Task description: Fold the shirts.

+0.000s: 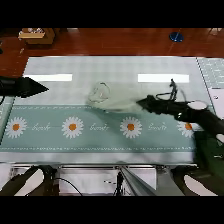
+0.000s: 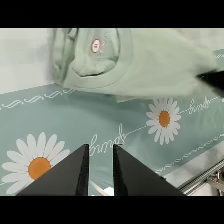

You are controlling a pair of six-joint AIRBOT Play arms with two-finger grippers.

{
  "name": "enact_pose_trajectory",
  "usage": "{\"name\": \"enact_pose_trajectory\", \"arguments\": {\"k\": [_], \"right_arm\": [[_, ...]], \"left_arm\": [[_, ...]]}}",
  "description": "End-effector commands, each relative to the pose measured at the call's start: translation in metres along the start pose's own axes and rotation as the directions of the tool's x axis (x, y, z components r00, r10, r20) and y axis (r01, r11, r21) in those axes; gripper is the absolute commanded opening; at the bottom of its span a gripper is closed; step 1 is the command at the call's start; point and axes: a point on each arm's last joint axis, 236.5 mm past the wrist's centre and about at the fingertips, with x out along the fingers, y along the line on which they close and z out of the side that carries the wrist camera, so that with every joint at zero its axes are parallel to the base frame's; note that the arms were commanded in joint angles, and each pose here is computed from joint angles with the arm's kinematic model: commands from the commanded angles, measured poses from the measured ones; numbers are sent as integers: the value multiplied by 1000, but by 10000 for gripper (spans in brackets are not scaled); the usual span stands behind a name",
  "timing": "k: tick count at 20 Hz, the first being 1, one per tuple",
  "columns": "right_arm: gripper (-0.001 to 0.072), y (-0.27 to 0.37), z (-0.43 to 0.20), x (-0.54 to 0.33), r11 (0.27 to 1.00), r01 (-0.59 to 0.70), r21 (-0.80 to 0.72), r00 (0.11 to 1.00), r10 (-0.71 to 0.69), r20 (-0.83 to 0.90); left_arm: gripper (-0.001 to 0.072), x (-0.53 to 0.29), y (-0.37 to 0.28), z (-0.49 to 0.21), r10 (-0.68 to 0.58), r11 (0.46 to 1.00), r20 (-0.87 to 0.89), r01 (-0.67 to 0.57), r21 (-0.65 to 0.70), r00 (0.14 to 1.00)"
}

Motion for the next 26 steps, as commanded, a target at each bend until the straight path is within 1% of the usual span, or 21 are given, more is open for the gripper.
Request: {"name": "enact_pose_trajectory", "arguments": {"k": [1, 2, 3, 5, 6, 7, 9, 10, 11, 12, 14, 16, 17, 19, 23, 26], "right_arm": [[27, 53, 49, -79, 993, 1, -121, 993, 13, 114], [27, 51, 65, -116, 985, 97, -143, 982, -72, 172], [28, 41, 80, -154, 967, 218, -134, 955, -184, 232], [27, 12, 96, -245, 877, 477, -45, 836, -437, 332], [27, -2, 95, -292, 810, 586, 17, 754, -553, 355], [27, -14, 87, -331, 745, 662, 90, 680, -646, 347], [27, -37, 58, -394, 604, 766, 221, 545, -792, 276], [27, -51, 34, -419, 517, 811, 275, 480, -856, 194], [27, -63, 10, -435, 447, 819, 360, 438, -892, 110], [27, -68, -4, -443, 409, 810, 420, 424, -904, 63], [27, -69, -20, -443, 394, 788, 473, 445, -895, 4], [27, -69, -22, -446, 376, 790, 485, 431, -903, -2], [27, -71, -26, -451, 349, 797, 493, 409, -912, -16], [27, -77, -36, -466, 268, 816, 512, 346, -936, -60], [27, -82, -48, -477, 197, 827, 526, 294, -950, -106], [27, -103, -81, -472, 111, 846, 522, 262, -938, -225]], "left_arm": [[212, 2, 4, 1, 4, 1000, 1, -4, -7, 1000], [212, 4, 5, 1, 3, 1000, -2, -3, -12, 1000], [212, 5, 6, 1, 2, 1000, -6, -2, -15, 1000], [212, 5, 7, 1, 1, 1000, -7, -1, -17, 1000], [212, 5, 7, 1, 1, 1000, -8, -1, -17, 1000], [212, 5, 7, 1, 2, 1000, -7, -2, -17, 1000], [212, 7, 11, 7, 12, 1000, 13, -12, -19, 1000], [212, 8, 14, 9, 17, 1000, 21, -16, -15, 1000], [212, 10, 17, 11, 20, 1000, 25, -19, -20, 999], [212, 12, 19, 11, 19, 1000, 21, -18, -25, 1000], [212, 16, 23, 11, 17, 1000, 12, -17, -5, 1000], [211, 20, 29, 13, 19, 1000, 11, -19, -2, 1000], [211, 23, 33, 15, 22, 1000, 12, -21, -11, 1000], [212, 28, 39, 16, 22, 999, 6, -21, -27, 1000], [211, 37, 54, 22, 35, 998, 15, -34, -55, 999], [211, 41, 64, 29, 54, 996, 40, -52, -68, 998]]}}
